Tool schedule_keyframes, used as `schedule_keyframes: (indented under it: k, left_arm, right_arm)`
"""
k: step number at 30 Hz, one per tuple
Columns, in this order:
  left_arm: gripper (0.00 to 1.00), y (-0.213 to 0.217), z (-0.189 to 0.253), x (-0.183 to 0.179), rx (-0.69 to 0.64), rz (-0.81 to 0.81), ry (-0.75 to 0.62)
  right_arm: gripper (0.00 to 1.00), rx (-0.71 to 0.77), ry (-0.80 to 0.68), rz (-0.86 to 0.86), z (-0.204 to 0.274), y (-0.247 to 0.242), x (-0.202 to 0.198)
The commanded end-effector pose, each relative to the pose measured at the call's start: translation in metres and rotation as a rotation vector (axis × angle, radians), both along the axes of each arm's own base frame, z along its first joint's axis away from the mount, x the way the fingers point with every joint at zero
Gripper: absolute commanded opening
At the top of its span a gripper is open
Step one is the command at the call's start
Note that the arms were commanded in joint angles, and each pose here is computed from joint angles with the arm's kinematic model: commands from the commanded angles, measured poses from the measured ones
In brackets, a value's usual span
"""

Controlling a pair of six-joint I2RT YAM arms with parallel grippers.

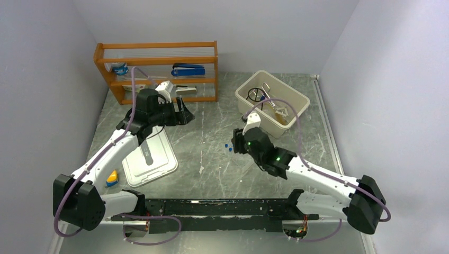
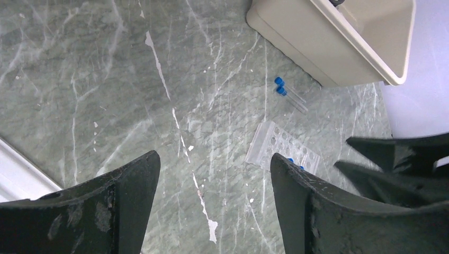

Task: Organize the chemistry lab equipment

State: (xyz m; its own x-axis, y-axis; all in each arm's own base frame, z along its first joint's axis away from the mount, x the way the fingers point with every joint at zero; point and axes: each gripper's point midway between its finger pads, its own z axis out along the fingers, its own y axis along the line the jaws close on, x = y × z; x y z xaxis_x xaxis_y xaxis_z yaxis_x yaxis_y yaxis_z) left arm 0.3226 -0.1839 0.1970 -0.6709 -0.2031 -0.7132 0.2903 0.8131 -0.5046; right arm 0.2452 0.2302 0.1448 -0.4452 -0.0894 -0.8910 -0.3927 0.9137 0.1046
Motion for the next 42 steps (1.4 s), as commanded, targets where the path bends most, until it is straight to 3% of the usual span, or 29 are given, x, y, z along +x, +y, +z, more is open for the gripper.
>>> schedule_keyframes:
  k: [1, 6, 15, 23, 32, 37, 42]
  left_arm:
    - [0.80, -0.003, 0.016, -0.001, -0.027, -0.038, -0.065]
    - [0.79, -0.009, 0.018, -0.007, -0.048, -0.077, -0.074]
    - [0.80, -0.010, 0.007, -0.016, -0.057, -0.099, -0.044]
    - [0.80, -0.011, 0.004, -0.015, -0.058, -0.099, -0.034]
    - [0.79, -0.011, 0.001, -0.014, -0.048, -0.105, -0.030]
    - [0.80, -0.012, 0.004, -0.013, -0.052, -0.107, -0.039]
    - [0.79, -0.012, 0.000, -0.014, -0.052, -0.108, -0.030]
  right_arm:
    - [0.48, 0.061, 0.047, -0.084, 0.025, -0.017, 0.021]
    - [0.34, -0.012, 0.139, -0.222, 0.003, -0.046, 0.050]
    - [0.46, -0.284, 0.271, -0.267, -0.069, -0.078, 0.068]
    - [0.48, -0.408, 0.360, -0.246, -0.105, -0.089, 0.071]
    - [0.42, -0.403, 0.453, -0.178, -0.129, -0.086, 0.070]
    - [0.32, -0.392, 0.494, -0.138, -0.136, -0.080, 0.064]
    - [0.31, -0.391, 0.496, -0.137, -0.138, -0.078, 0.066]
